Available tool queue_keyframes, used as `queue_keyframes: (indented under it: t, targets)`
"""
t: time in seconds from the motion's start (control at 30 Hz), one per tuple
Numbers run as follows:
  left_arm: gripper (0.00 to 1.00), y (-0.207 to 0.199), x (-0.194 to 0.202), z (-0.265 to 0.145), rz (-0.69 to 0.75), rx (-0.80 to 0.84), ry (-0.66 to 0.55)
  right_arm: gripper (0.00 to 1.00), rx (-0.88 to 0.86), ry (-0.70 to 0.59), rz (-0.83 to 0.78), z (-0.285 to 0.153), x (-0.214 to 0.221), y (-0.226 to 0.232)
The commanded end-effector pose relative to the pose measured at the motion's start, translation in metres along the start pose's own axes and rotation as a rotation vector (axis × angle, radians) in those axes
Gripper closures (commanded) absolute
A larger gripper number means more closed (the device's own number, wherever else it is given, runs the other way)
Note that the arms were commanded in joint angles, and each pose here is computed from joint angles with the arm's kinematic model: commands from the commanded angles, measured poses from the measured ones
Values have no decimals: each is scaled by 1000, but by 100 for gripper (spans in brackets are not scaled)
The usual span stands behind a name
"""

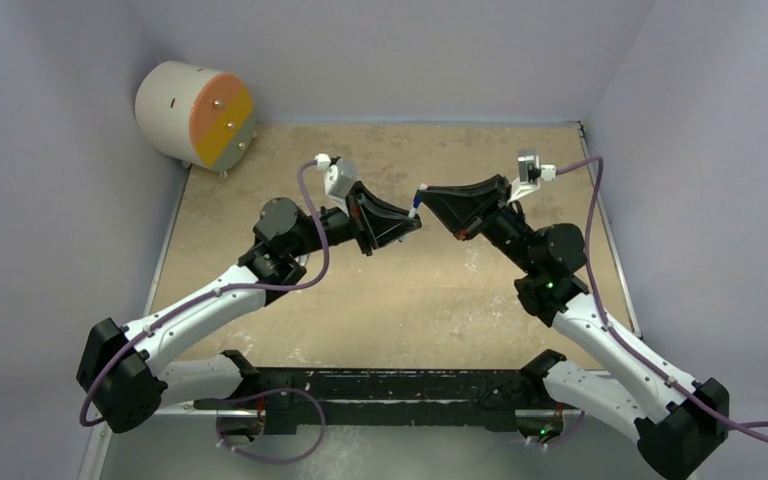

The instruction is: Insert the pens into the pen caps

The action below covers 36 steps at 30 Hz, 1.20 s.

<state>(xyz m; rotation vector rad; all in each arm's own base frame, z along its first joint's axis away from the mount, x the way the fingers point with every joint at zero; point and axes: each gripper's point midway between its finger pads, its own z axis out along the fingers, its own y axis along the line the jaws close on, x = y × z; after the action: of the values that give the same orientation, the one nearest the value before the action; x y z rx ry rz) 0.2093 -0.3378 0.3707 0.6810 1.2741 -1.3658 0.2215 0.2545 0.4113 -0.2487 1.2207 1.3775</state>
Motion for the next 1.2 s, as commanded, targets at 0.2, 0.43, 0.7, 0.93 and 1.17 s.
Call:
queue_keyframes:
  t: [0.2,0.43,0.7,0.93,1.17]
  targets:
    - [100,-27,-120,6,216,24,-343,100,26,272,87,-20,74,-14]
    - [100,-29,-130,9,249,21,-348,100,61,363,107,-32,97,-23]
    - [100,-26,-136,11,284,0,-346,100,61,422,144,-40,113,-22]
    - [100,-24,-144,15,310,-11,-357,100,18,483,212,-42,134,-12]
    - [100,-21,-149,17,336,-32,-352,100,43,574,234,-47,166,-13]
